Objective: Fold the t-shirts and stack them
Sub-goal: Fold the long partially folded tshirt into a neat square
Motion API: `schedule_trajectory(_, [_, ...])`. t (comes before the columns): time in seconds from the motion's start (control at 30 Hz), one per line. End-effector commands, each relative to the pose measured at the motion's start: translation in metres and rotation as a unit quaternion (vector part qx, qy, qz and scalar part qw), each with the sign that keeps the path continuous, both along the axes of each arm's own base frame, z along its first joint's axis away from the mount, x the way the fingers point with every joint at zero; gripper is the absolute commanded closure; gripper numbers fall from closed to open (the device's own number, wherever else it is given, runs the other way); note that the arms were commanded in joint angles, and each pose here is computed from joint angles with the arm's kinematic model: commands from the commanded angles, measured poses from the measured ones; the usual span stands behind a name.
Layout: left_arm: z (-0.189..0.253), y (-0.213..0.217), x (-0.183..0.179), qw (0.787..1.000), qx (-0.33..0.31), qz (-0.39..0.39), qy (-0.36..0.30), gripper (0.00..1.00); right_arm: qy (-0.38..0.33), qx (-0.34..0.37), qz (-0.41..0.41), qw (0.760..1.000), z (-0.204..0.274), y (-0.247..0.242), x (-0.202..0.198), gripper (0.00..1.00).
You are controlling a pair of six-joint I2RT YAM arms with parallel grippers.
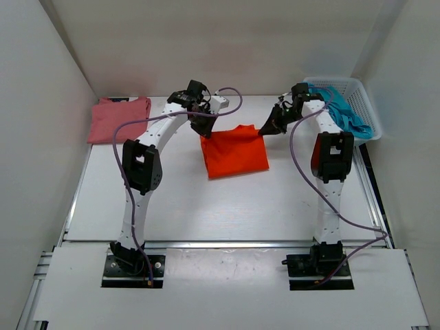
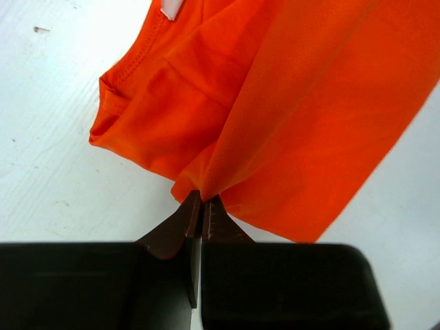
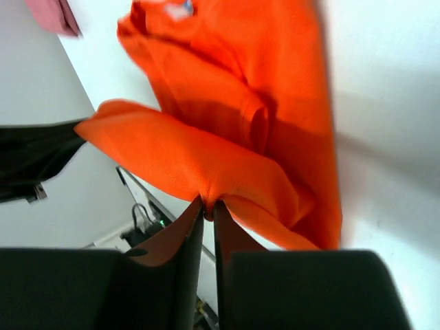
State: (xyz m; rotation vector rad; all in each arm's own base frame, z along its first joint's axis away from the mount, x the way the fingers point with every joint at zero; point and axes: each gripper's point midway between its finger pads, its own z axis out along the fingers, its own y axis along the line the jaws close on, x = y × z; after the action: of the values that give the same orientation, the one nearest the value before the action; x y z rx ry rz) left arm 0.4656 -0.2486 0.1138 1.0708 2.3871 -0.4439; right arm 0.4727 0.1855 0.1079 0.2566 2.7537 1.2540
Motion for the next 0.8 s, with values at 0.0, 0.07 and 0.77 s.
schedule_trajectory(0.0, [-0.002, 0.003, 0.018, 0.999, -0.004, 0.023, -0.026, 0.94, -0.019, 0.006, -0.029, 0.999, 0.002, -0.007, 0.030, 0.76])
schedule_trajectory(0.07, [-0.015, 0.010, 0.031, 0.999, 0.006, 0.042, -0.033, 0.92, -0.044, 0.005, -0.042, 0.998, 0.006, -0.009, 0.048, 0.68])
schedule_trajectory(0.77, [0.027, 0.067, 0.068, 0.971, 0.078, 0.179, -0.136, 0.35, -0.134, -0.039, 0.041, 0.989, 0.001, 0.043, 0.065, 1.00])
